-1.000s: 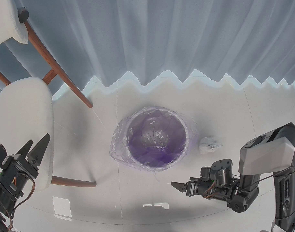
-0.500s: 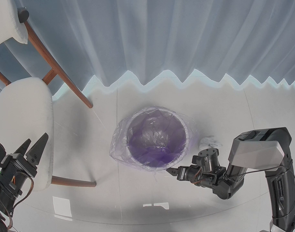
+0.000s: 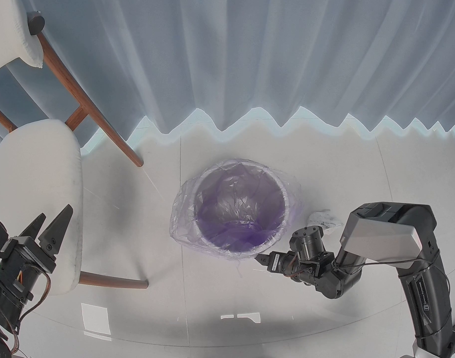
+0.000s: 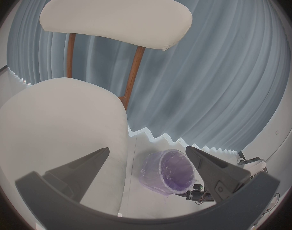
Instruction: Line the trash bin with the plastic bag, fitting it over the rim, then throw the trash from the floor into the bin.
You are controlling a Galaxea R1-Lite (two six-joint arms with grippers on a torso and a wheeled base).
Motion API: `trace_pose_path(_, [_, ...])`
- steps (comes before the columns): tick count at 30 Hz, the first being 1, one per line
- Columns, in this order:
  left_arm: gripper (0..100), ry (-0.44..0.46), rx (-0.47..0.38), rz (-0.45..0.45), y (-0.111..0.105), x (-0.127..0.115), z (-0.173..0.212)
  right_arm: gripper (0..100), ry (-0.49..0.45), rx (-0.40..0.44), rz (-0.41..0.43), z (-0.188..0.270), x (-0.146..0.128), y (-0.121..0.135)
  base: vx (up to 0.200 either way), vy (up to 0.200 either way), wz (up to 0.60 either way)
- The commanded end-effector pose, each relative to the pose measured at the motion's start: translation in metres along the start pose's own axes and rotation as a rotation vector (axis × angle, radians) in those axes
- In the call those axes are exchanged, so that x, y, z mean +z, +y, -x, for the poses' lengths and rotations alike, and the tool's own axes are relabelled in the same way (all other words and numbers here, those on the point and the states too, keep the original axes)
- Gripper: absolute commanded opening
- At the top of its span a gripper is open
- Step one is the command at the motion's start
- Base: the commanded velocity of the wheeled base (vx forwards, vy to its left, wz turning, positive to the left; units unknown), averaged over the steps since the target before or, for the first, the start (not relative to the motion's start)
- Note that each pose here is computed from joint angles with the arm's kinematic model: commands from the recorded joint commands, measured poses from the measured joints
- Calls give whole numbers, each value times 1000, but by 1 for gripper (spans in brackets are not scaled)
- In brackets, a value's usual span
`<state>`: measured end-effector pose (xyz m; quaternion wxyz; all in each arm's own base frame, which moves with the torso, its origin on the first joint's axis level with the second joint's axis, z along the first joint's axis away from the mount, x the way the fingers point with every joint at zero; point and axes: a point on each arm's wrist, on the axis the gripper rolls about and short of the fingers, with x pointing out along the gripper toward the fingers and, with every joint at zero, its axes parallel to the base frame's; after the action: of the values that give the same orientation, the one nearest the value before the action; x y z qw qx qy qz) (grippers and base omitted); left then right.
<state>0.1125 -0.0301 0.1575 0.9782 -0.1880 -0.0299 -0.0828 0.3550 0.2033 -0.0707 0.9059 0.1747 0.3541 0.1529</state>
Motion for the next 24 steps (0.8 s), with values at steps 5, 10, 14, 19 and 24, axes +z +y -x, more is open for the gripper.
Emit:
trace_pose_path(5, [100,17,7,-3,2,-4,2,100,53,-103,-59,-15,16,10,0,0,0])
trace_pose_path(10, [100,15,8,-3,2,-4,2,100,87,-125,-59,-16,19,12,0,0,0])
trace_pose_path(14, [100,15,21,-6,3,-4,2,100,85,-134,-80,-12,22,16,0,0,0])
trace_pose_path(19, [100,0,20,-3,4,-2,5,100,67,-93,-156,55,45,32,0,0,0])
trace_pose_path(24, [100,-14,15,1,3,0,7,100,92,-3,-161,133,51,33,0,0,0])
